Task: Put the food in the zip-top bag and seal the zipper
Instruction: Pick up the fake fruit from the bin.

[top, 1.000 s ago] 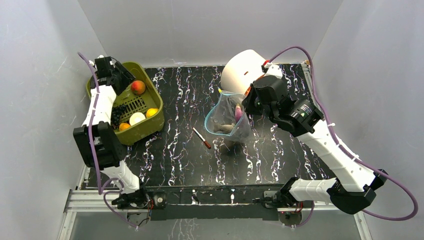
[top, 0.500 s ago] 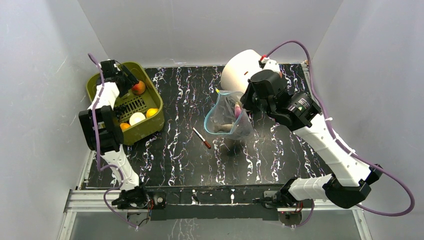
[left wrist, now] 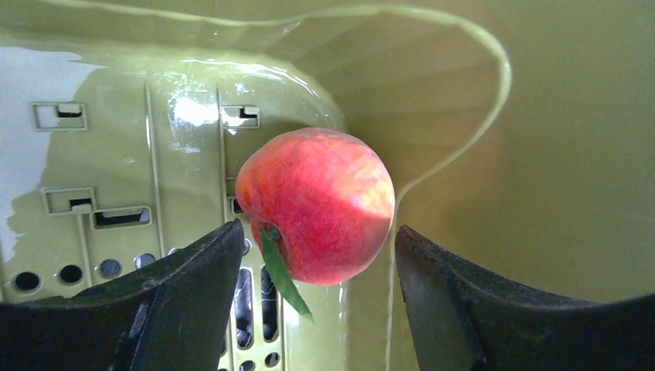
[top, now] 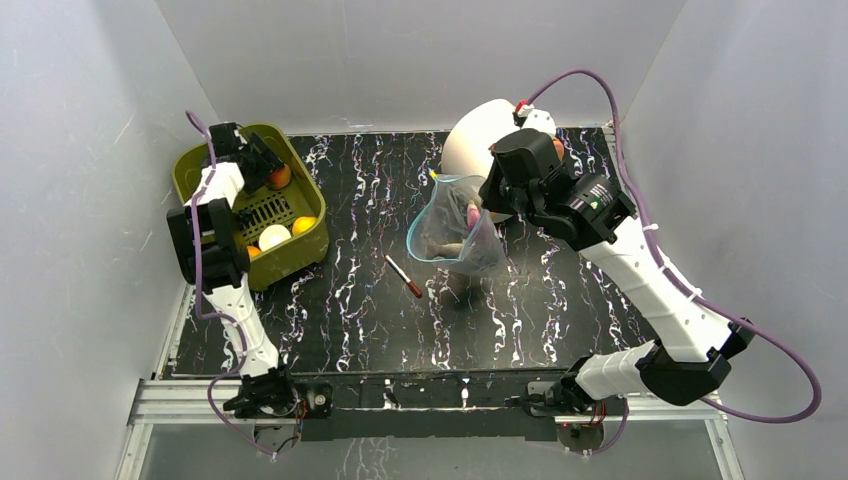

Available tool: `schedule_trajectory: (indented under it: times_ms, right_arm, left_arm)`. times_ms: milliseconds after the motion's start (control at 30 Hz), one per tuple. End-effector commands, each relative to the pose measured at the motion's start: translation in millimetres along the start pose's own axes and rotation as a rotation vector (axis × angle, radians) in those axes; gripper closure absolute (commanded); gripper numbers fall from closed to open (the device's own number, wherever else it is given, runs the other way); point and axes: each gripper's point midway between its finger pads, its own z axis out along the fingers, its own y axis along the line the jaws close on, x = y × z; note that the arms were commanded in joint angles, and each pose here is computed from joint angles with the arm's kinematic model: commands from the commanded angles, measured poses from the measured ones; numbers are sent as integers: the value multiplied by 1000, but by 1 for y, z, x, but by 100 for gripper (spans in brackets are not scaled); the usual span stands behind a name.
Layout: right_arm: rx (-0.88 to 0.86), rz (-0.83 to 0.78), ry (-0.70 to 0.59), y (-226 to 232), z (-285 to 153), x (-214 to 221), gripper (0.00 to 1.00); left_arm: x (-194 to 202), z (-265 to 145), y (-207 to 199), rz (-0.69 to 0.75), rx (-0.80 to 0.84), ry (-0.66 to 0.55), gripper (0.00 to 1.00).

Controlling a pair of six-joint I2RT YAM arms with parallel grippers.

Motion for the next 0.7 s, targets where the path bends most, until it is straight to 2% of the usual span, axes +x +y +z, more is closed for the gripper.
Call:
schedule_trajectory:
  times_ms: [0,233,567,667]
  right_arm:
    - [-6,33,-102,2,-15,-32,100]
    - [-5,31,-96,3,-11,-30,100]
    - [6,43,-107,0,-20,-36,100]
    - [12,56,-114,-4,-23,-36,100]
  left_arm:
    - [-17,0,-11,-15,41,-19,31]
    - [-14,7,0,-11,-8,-14,33]
    - [-10,28,3,-27,-5,8,29]
    - [-14,28,1,-28,-9,5,39]
